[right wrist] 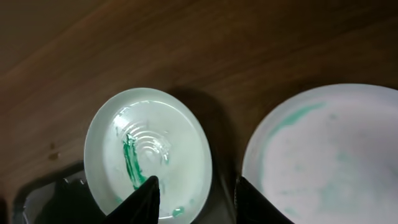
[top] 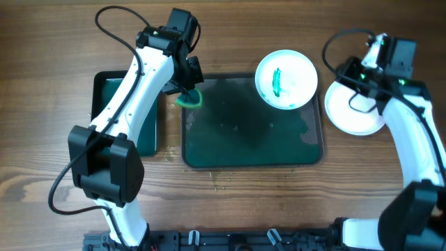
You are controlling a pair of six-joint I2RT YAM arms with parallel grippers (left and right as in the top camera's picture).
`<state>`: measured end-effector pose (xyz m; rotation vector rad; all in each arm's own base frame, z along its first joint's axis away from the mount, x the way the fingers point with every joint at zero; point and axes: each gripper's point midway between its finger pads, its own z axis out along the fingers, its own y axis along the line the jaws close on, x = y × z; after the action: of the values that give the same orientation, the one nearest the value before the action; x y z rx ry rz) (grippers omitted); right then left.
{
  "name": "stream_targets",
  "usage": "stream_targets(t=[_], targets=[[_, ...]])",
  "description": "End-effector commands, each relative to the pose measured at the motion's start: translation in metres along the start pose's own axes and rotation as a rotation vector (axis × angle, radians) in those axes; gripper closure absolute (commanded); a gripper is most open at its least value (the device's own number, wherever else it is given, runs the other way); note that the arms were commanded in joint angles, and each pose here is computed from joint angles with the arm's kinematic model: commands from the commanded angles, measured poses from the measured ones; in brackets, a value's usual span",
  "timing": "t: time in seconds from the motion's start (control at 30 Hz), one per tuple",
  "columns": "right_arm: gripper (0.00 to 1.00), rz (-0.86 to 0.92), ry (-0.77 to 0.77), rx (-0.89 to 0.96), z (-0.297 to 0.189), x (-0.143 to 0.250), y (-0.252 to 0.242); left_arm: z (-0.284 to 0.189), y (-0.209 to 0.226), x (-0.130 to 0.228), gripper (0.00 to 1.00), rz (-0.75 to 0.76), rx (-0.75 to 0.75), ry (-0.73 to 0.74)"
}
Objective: Clean dirty plates on tray and stack at the side
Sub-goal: 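Lower the plate onto the first cleaned plate and release, then grasp the last dirty plate's rim with the right gripper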
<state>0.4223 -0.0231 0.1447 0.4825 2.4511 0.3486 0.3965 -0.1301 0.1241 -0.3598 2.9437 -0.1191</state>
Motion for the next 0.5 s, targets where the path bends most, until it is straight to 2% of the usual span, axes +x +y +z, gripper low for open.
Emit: stream_targets(t=[0.0, 0.13, 0.3, 0.47], targets=[[0.60, -0.101, 0.141, -0.026, 0.040, 0.010, 0.006, -0.006, -0.002, -0.003, 0.96, -0.017, 0.020, -0.011], [0.65, -0.070, 0.243, 0.000, 0.066, 0.029, -0.004, -0.006, -0.002, -0.003, 0.96, -0.017, 0.020, -0.011], [0.68, -0.084, 0.268, 0.006, 0.084, 0.037, -0.009, -0.006, -0.002, -0.003, 0.96, -0.017, 0.020, -0.011], [0.69, -0.177, 0.264, -0.052, 0.095, 0.040, 0.003, -0.006, -0.002, -0.003, 0.96, -0.017, 0.020, -0.011]])
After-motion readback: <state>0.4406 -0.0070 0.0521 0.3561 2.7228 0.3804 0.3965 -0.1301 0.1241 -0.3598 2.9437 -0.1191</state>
